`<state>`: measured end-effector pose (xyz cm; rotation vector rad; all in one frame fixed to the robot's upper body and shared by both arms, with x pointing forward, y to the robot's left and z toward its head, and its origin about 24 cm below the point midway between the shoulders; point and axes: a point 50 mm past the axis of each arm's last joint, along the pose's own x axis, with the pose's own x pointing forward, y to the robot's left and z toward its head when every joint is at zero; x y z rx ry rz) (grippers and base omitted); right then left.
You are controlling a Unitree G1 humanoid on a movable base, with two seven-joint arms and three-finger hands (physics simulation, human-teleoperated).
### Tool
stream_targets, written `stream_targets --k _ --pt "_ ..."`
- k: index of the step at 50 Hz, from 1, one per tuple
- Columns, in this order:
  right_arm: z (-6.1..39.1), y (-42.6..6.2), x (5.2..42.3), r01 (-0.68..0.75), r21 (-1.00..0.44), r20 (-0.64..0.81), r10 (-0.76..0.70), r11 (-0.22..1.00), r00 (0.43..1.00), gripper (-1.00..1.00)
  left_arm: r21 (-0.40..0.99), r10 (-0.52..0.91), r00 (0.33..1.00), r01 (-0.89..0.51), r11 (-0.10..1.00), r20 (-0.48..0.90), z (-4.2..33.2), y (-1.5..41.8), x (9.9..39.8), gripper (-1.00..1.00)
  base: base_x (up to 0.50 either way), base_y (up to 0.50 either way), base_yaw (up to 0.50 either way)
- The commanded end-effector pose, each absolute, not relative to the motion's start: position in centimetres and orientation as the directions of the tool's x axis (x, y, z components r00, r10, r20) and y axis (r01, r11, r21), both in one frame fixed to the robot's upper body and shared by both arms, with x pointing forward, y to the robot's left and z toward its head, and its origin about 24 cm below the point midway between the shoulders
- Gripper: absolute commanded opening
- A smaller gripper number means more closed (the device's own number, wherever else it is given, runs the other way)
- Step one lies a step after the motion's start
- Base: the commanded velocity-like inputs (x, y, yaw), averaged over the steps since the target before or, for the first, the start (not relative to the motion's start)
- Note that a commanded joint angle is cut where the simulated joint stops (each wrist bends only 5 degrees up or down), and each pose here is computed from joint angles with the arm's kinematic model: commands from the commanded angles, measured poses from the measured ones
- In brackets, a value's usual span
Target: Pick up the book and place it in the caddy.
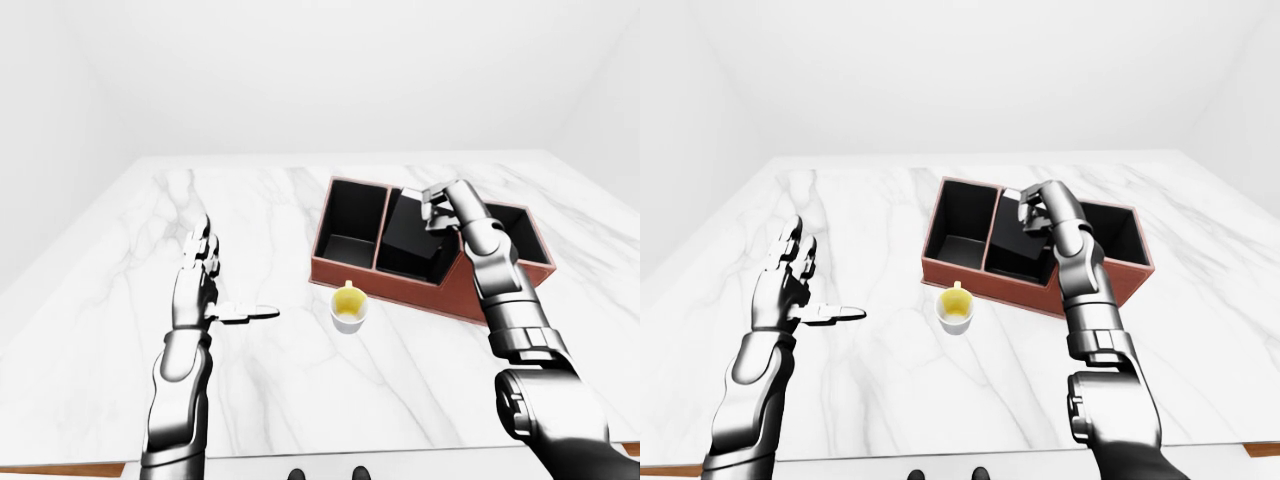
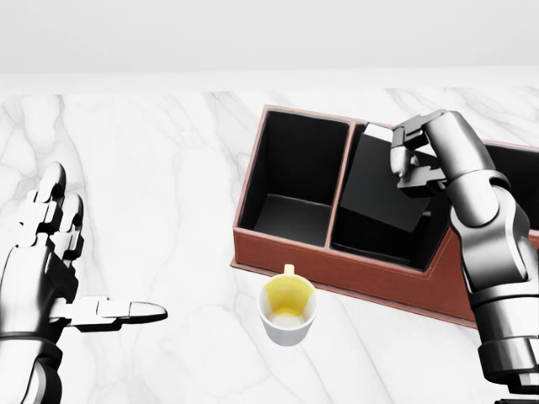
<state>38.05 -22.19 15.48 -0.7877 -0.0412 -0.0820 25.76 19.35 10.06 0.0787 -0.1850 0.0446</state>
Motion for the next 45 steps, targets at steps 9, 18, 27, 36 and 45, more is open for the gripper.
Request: stream_targets --k 9,18,27,36,45 --pt "16.5 -22.1 37.9 0.132 -0.777 0.131 -0.048 0.616 0.99 -1.0 0.076 0.034 0.981 -0.049 0.996 0.19 10.2 19.3 25.9 1.0 0.0 0.0 0.0" --pt "16.0 -22.2 37.7 0.125 -0.796 0.128 -0.037 0.592 0.991 -1.0 0.073 0.036 0.982 -0.05 0.996 0.187 10.1 19.3 25.8 1.0 0.0 0.0 0.0" --pt "14.7 -22.0 37.5 0.083 -0.808 0.091 -0.016 0.584 0.996 -1.0 0.073 0.035 0.982 -0.05 0.996 0.186 10.1 19.3 25.9 1.0 0.0 0.0 0.0" --pt "13.6 -21.8 37.7 0.064 -0.809 0.07 -0.013 0.585 0.997 -1.0 0.072 0.036 0.984 -0.049 0.996 0.175 9.8 19.3 25.9 1.0 0.0 0.0 0.0" --pt "13.0 -22.0 38.1 0.071 -0.808 0.065 -0.032 0.585 0.997 -1.0 0.073 0.034 0.985 -0.047 0.996 0.17 9.7 19.3 26.0 1.0 0.0 0.0 0.0"
